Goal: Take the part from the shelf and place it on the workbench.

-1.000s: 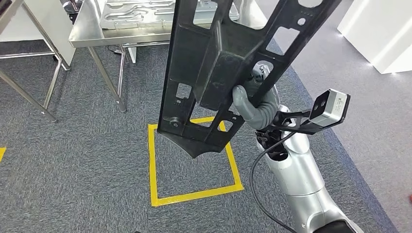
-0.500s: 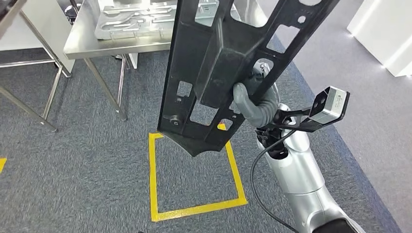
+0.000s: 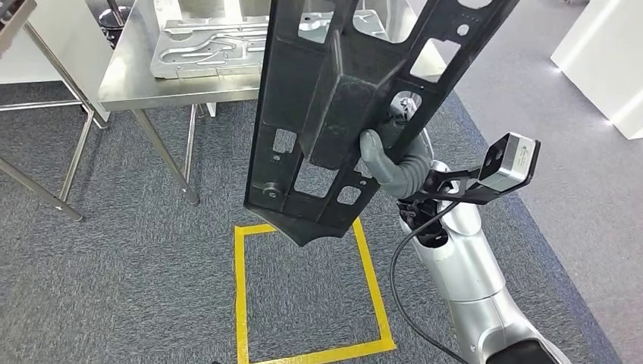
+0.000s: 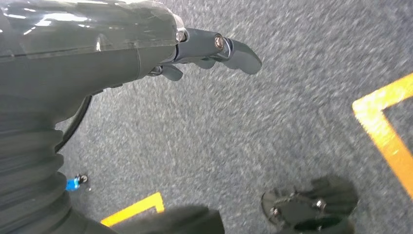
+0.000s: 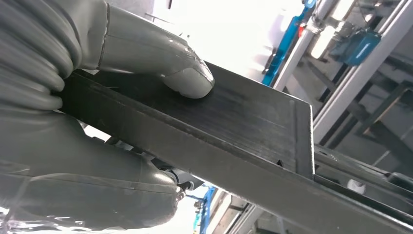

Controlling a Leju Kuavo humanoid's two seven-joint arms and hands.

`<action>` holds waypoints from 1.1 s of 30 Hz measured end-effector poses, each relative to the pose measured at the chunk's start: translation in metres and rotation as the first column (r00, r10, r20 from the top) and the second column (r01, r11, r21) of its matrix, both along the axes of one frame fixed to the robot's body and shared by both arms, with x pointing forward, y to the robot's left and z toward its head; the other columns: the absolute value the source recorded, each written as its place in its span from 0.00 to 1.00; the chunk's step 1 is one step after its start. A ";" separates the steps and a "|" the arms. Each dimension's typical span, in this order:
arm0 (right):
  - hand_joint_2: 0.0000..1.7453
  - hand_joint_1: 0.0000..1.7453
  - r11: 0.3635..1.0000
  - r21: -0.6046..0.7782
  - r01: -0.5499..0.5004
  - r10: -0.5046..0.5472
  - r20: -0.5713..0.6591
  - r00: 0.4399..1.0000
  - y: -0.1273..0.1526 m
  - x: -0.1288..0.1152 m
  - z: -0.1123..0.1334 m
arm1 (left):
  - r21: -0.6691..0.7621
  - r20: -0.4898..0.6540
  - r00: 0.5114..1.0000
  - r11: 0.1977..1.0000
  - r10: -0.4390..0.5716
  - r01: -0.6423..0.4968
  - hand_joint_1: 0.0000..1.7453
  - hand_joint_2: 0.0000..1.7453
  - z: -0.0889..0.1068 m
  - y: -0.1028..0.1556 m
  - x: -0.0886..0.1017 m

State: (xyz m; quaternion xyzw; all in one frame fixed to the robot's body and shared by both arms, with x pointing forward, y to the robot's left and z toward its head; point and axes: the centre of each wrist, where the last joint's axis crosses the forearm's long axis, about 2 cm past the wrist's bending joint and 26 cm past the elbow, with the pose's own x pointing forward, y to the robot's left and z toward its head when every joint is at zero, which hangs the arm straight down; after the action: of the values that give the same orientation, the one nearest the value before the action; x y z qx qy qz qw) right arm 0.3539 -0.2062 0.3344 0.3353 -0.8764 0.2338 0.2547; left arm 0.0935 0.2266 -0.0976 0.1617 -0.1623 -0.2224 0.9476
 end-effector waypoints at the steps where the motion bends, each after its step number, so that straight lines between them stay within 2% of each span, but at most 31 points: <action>1: 1.00 0.99 1.000 0.000 0.002 -0.002 -0.003 1.000 0.000 0.000 -0.001 | 0.000 0.000 1.000 1.000 -0.001 0.001 0.00 1.00 0.000 0.000 0.000; 9: 1.00 0.99 0.998 -0.029 0.052 -0.053 -0.025 0.998 -0.007 -0.001 -0.008 | -0.001 -0.001 1.000 1.000 -0.004 0.004 0.00 1.00 0.000 0.001 0.000; 20: 1.00 0.99 0.994 -0.064 0.083 -0.084 0.001 0.996 -0.010 -0.001 -0.002 | -0.002 0.001 1.000 1.000 -0.010 0.010 0.00 1.00 0.000 0.002 0.000; 25: 1.00 0.99 0.988 -0.105 0.112 -0.111 0.017 0.994 -0.018 0.006 0.013 | 0.003 -0.003 1.000 1.000 0.004 -0.004 0.00 1.00 -0.002 0.008 -0.005; 30: 1.00 0.99 0.982 -0.133 0.131 -0.126 0.048 0.991 -0.029 0.022 0.045 | 0.002 0.001 1.000 1.000 0.016 -0.016 0.00 1.00 -0.002 0.009 -0.007; 33: 1.00 0.99 0.981 -0.148 0.122 -0.119 0.030 0.992 -0.035 0.032 0.053 | 0.000 0.000 1.000 1.000 0.021 -0.021 0.00 1.00 -0.002 0.009 -0.007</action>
State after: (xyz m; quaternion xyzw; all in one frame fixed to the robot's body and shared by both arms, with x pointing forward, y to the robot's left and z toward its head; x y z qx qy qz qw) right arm 0.3862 -0.2410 0.3872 0.2590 -0.8778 0.2865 0.2834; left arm 0.0869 0.2352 -0.1000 0.1634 -0.1607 -0.2125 0.9499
